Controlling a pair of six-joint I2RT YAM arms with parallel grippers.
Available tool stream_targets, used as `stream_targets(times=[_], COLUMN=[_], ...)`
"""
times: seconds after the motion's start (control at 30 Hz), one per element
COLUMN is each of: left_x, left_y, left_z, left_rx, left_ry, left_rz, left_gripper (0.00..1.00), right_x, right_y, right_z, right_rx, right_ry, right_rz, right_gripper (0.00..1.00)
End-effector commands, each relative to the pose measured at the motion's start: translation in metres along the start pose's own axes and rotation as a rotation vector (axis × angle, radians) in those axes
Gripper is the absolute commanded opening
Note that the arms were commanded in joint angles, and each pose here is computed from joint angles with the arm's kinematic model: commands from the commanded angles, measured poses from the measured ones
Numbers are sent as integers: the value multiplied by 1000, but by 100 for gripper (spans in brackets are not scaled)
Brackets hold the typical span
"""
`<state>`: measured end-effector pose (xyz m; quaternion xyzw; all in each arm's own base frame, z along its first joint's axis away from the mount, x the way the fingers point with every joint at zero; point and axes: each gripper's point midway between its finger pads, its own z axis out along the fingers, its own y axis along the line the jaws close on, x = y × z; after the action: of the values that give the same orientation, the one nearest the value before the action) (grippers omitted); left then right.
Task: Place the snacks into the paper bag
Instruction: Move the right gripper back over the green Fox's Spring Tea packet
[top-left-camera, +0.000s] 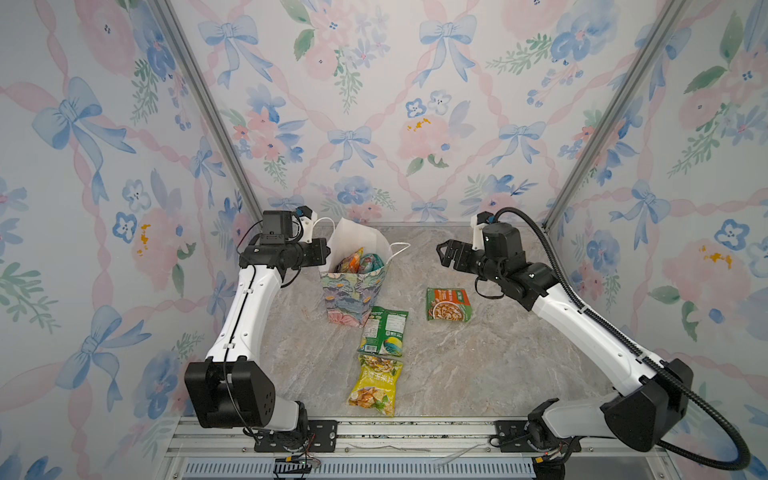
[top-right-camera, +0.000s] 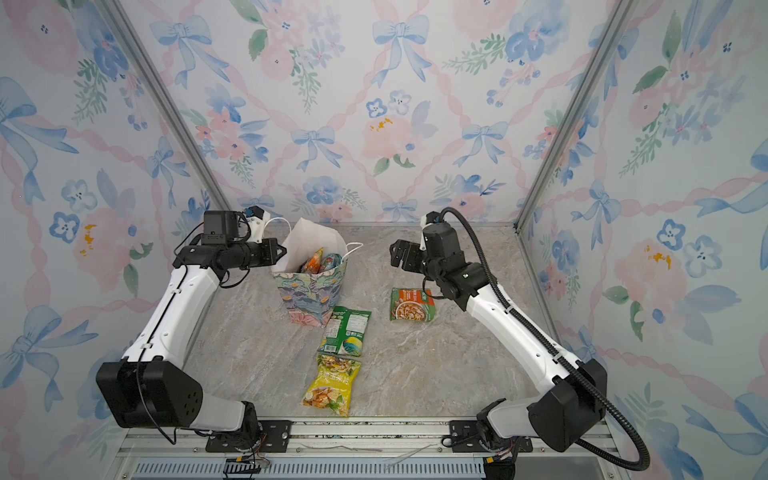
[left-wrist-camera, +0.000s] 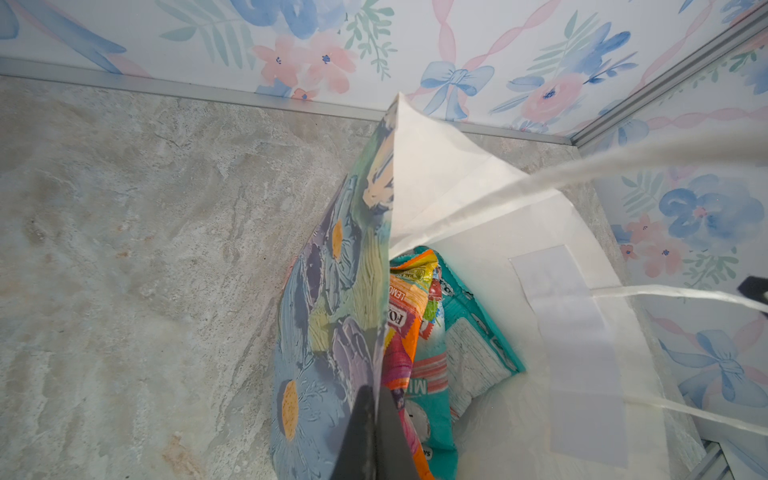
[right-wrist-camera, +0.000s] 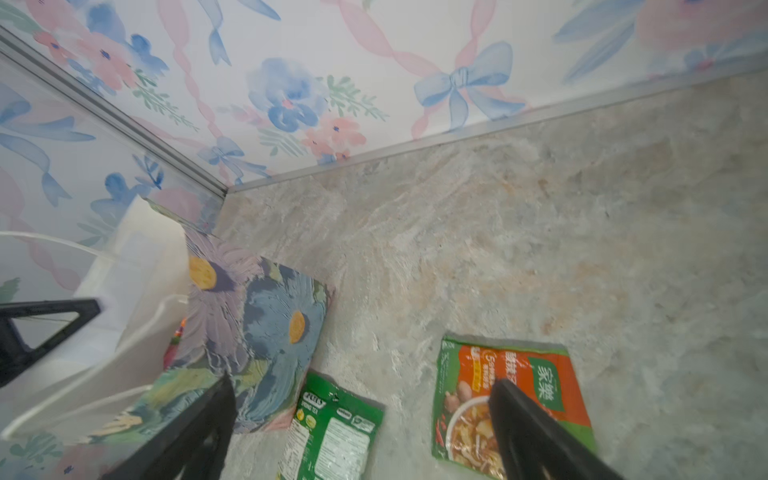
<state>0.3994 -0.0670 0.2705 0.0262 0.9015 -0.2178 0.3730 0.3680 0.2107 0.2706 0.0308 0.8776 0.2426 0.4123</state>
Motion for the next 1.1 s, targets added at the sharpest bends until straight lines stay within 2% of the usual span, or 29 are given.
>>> stream_targets(times=[0.0,0.07,0.2,0.37,0.7,1.07], left_x=[2,3,2,0,4,4], left_y=[-1,-1,-1,1,6,2], left_z=[-1,0,0,3,8,2], left_rx=[10,11,12,9,-8,-1], left_ry=[5,8,6,0,14,-9], left_rz=[0,-1,-3,-5,-1,-1], left_gripper=[0,0,0,0,0,0], right_x=[49,75,123,162,202,224], right_y=[-20,-22,-14,9,12,20], right_z=[10,20,42,66,86,95], right_rx=[37,20,-14,-78,-107,-125], right_ry=[121,171,270,368,459,477], right_rz=[89,128,167,170,234,283], right_gripper=[98,100,95,89,84,82])
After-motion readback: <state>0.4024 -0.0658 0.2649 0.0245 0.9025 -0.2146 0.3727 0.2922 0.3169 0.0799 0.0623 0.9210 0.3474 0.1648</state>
